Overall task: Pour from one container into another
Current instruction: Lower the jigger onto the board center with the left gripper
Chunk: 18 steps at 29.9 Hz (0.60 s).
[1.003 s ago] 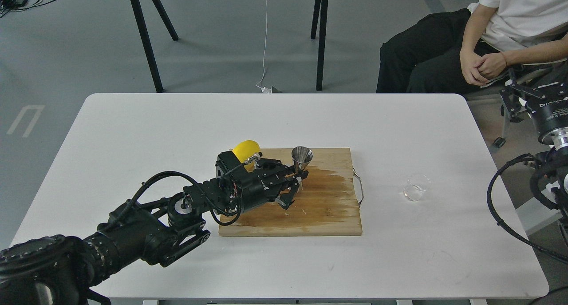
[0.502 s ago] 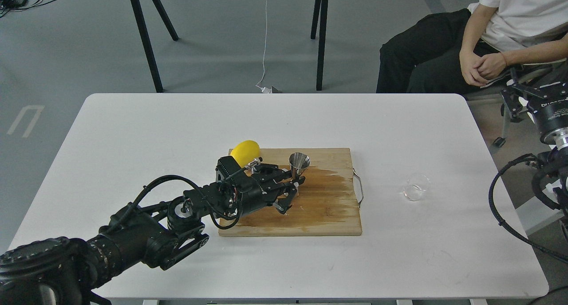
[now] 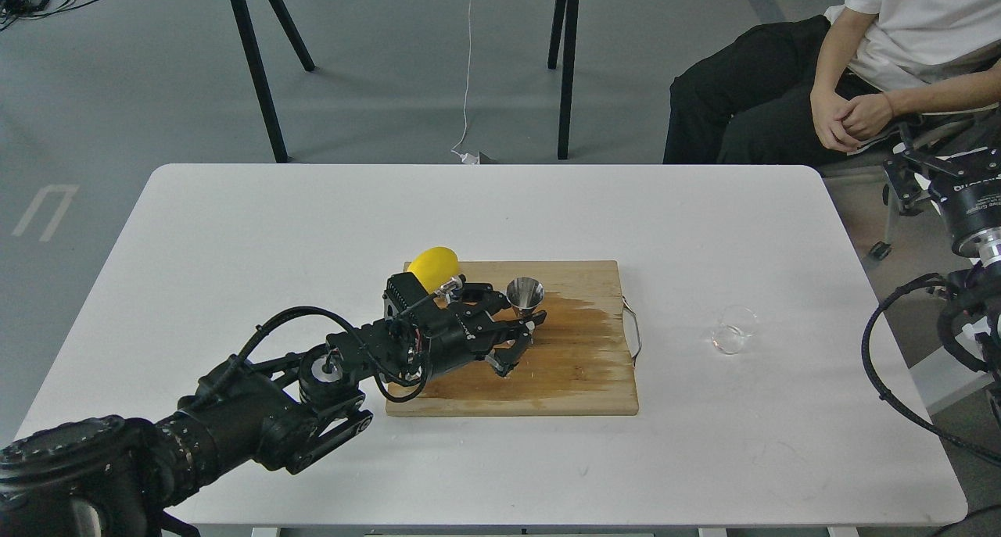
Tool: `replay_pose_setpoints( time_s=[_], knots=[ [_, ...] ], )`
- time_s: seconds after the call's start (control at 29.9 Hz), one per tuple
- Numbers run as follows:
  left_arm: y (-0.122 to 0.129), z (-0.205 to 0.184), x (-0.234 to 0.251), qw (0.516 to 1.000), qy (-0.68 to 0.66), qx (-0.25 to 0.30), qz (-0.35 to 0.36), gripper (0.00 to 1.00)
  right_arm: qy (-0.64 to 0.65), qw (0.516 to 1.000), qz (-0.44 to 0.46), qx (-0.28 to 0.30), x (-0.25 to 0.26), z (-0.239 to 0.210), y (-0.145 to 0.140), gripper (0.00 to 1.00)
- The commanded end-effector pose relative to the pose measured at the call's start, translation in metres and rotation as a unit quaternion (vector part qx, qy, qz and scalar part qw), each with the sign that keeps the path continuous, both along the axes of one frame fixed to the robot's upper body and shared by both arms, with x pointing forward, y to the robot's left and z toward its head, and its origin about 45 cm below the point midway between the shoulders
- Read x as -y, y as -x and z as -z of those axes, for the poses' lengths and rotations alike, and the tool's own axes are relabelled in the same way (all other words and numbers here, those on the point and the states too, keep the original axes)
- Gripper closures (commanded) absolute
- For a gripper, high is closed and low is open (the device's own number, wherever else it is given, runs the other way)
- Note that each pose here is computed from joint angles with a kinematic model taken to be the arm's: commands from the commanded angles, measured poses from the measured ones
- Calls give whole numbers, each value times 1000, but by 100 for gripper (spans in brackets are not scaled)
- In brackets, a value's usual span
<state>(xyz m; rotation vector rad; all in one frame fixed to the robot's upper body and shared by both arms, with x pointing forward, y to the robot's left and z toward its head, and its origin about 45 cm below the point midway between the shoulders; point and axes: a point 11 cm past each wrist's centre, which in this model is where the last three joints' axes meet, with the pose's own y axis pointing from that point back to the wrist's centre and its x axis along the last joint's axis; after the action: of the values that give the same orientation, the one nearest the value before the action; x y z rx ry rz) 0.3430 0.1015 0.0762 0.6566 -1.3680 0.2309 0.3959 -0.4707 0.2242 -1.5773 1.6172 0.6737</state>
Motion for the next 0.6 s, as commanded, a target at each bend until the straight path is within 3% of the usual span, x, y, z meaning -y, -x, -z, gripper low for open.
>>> replay_pose_setpoints(
  time_s=[0.0, 0.1, 0.57],
  knots=[
    [1, -1, 0, 1000, 6, 6, 1, 42, 0, 1000, 1, -1, 1, 1, 0, 0],
    [3, -6, 5, 1000, 17, 15, 10, 32, 0, 1000, 0, -1, 0, 1, 0, 0],
    [5, -2, -37, 1000, 1, 22, -2, 25, -1, 1000, -1, 1, 0, -1, 0, 0]
  ],
)
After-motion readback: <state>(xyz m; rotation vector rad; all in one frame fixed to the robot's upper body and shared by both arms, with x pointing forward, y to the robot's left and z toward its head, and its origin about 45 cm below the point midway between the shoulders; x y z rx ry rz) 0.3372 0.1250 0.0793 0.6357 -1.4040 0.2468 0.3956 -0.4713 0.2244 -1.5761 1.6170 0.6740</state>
